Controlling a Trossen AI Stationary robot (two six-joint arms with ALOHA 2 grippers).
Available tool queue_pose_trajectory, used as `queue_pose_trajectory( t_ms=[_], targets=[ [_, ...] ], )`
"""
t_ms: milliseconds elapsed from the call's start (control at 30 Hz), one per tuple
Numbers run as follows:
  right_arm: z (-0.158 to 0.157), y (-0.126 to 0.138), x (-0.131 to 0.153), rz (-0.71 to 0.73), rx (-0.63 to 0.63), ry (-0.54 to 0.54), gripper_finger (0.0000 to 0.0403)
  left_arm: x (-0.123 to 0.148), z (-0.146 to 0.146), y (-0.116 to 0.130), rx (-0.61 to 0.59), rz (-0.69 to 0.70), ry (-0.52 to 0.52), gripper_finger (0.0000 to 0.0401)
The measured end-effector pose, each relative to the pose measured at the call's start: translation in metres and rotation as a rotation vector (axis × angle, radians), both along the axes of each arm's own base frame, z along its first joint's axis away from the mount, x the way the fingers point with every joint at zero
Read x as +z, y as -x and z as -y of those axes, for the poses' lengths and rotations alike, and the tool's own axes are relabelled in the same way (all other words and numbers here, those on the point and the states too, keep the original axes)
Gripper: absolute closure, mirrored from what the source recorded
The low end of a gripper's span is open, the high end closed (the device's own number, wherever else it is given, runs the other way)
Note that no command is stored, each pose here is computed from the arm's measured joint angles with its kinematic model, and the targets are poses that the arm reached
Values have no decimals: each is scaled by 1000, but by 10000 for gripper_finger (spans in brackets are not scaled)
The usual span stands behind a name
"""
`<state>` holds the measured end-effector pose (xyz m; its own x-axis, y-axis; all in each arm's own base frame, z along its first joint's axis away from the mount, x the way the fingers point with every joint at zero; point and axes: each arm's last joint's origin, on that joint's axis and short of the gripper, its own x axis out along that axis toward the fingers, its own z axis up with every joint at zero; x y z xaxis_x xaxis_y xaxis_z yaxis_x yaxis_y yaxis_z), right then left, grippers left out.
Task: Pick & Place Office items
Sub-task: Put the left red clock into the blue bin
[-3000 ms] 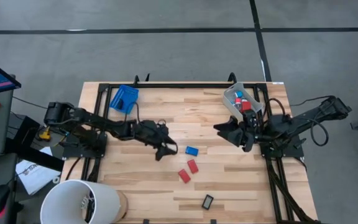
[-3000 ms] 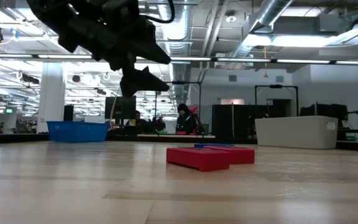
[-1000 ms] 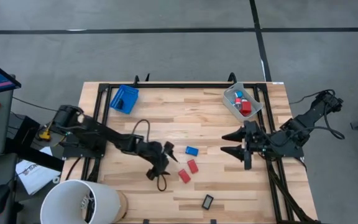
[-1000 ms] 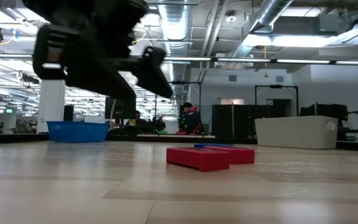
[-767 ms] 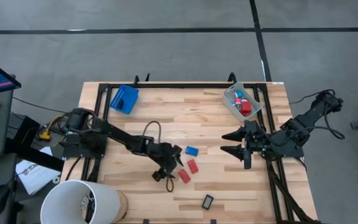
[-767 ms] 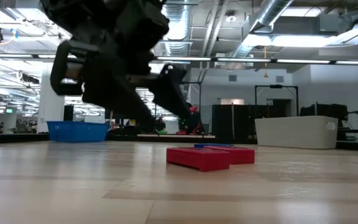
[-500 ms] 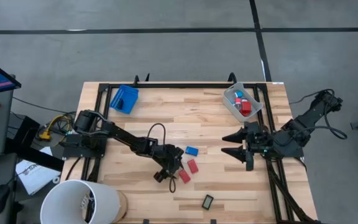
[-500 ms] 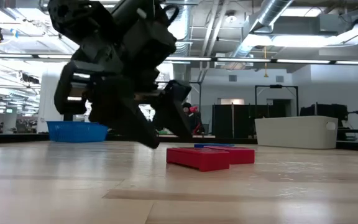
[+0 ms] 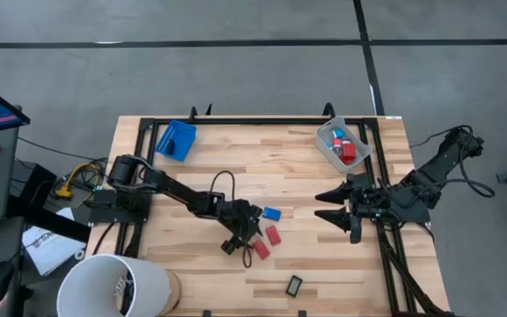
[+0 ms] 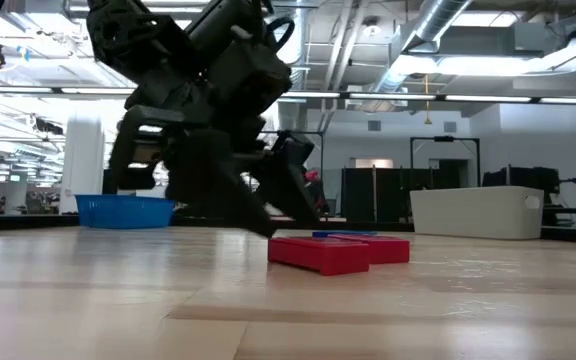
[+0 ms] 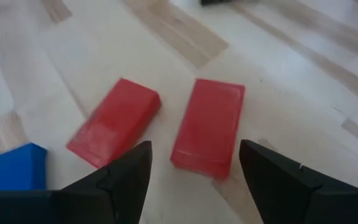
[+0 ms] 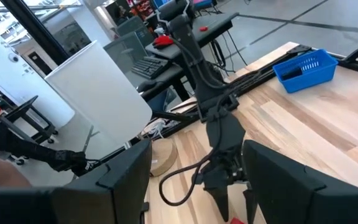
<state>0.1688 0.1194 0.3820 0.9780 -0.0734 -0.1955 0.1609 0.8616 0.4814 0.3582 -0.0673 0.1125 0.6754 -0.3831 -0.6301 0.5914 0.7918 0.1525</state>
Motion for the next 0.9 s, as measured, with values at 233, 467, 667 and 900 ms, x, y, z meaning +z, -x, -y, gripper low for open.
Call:
queue_pose_trajectory(
  t_ms=[233, 467, 667, 900],
  targets=[
    [0, 0, 0, 0, 0, 0, 158, -7, 2, -3, -4, -3, 1, 151],
    [0, 0, 0, 1, 0, -1, 158, -15, 4, -11, -21, -19, 15, 160],
    [0, 0, 1, 13, 0, -13, 158, -19, 5, -16, -17, -24, 26, 176],
    [0, 0, 2, 16, 0, -15, 158, -19, -1, -16, 90, -106, 112, 239]
  ],
)
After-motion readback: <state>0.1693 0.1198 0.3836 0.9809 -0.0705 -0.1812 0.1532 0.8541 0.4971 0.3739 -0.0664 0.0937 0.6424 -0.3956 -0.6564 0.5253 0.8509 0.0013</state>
